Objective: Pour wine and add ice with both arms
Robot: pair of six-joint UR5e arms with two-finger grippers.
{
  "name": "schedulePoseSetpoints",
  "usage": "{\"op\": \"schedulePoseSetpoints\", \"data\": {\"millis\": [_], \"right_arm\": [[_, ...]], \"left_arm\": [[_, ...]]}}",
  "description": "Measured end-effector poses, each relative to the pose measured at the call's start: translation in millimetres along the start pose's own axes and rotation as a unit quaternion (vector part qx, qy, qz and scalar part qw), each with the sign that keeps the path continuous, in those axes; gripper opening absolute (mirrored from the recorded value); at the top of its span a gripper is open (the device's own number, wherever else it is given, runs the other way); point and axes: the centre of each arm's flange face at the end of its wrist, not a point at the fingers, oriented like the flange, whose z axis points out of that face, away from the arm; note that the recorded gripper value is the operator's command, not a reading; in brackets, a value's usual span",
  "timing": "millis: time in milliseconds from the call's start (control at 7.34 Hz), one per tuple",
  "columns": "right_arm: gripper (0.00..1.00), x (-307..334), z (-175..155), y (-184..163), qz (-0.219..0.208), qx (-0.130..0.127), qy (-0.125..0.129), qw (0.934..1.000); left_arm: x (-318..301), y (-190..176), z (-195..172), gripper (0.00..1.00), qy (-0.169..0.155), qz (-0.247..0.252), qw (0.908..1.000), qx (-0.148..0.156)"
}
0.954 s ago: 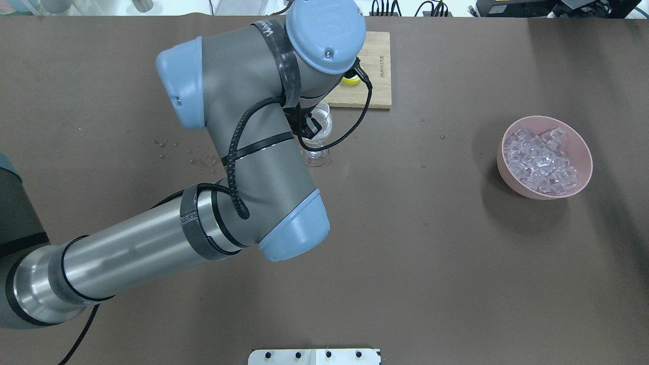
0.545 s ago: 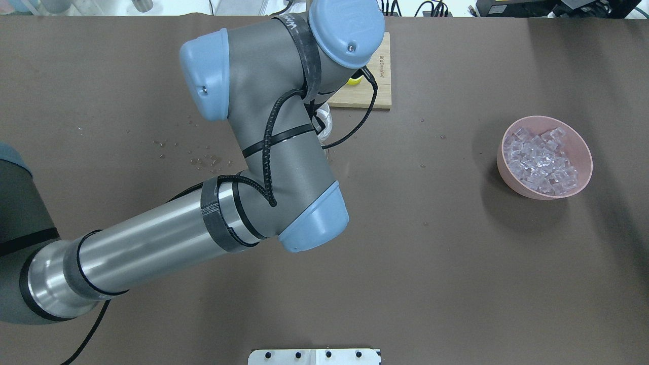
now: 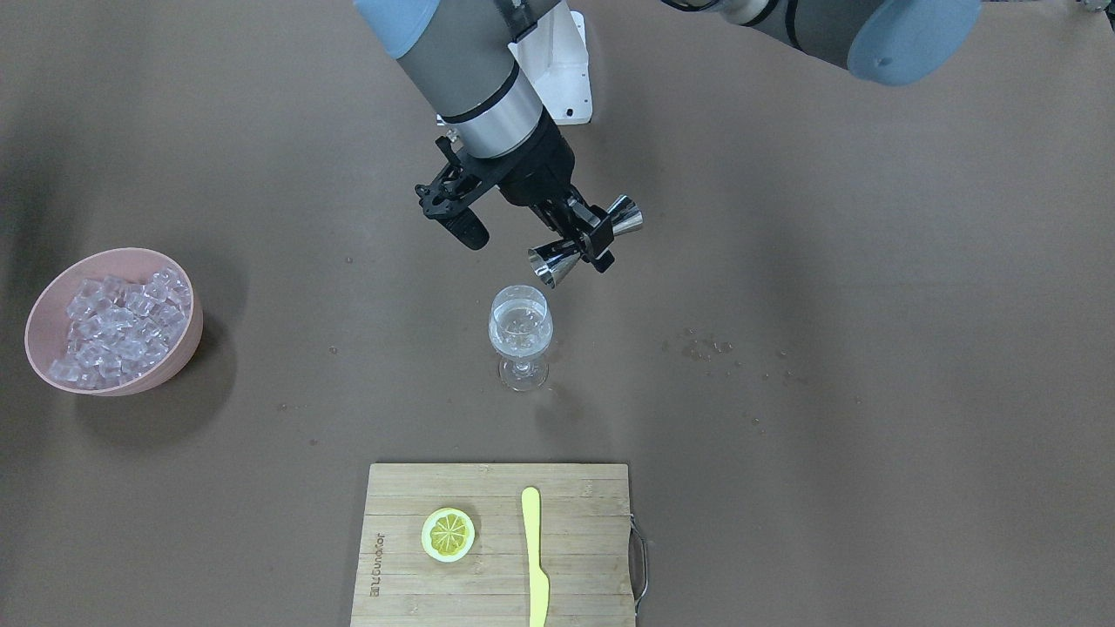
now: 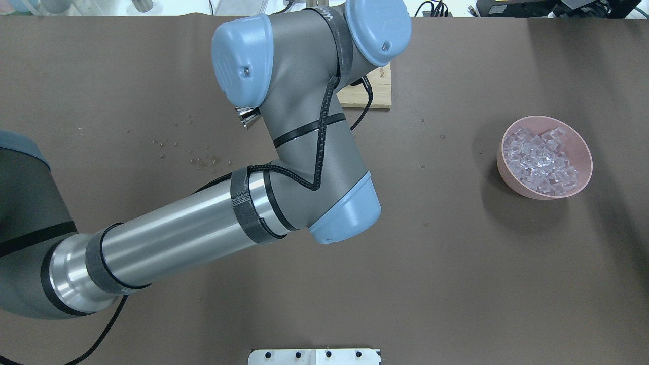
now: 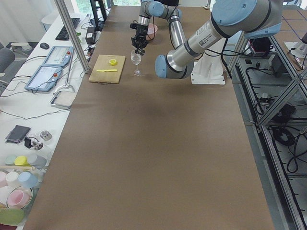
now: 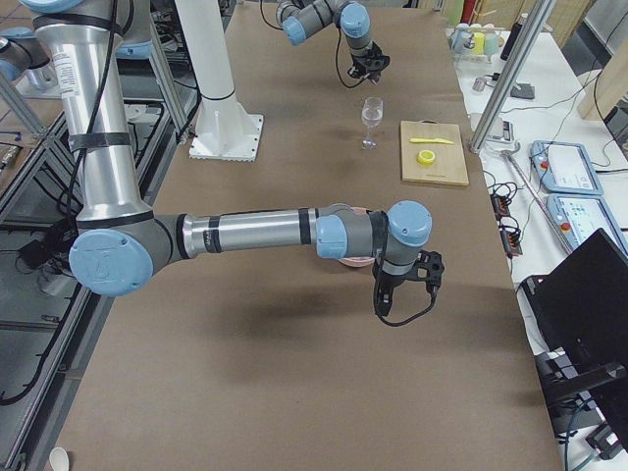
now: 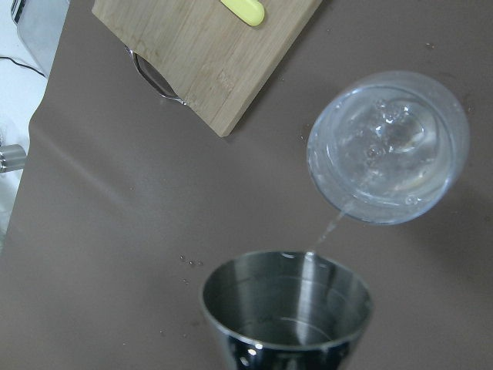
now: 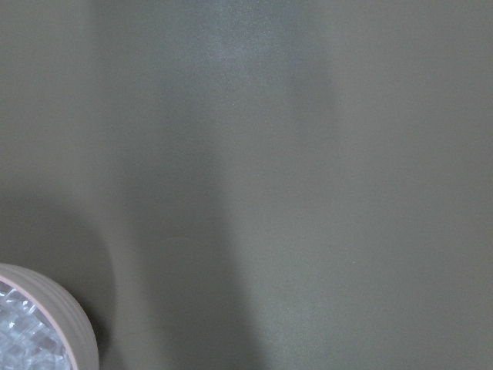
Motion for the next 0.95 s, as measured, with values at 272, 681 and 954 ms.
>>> {"op": "schedulePoseSetpoints", "data": {"millis": [272,681,954], "right_arm": [[1.00,0,0,0,0.000,0.000,-0.001,1.0000],[1.00,-2,-2,-1,-0.002,0.002,-0.001,1.0000],[1.00,-5,-4,-1,-0.005,0.003,-0.002,1.0000]], "left_arm": [[-1,0,-2,0.00,-0.001,0.002,1.0000,0.002],[-13,38,-16,0.00,0.007,-0.017,0.9980,0.060],[-38,75,-5,0.00,0.016,-0.073,0.9896,0.123]]}}
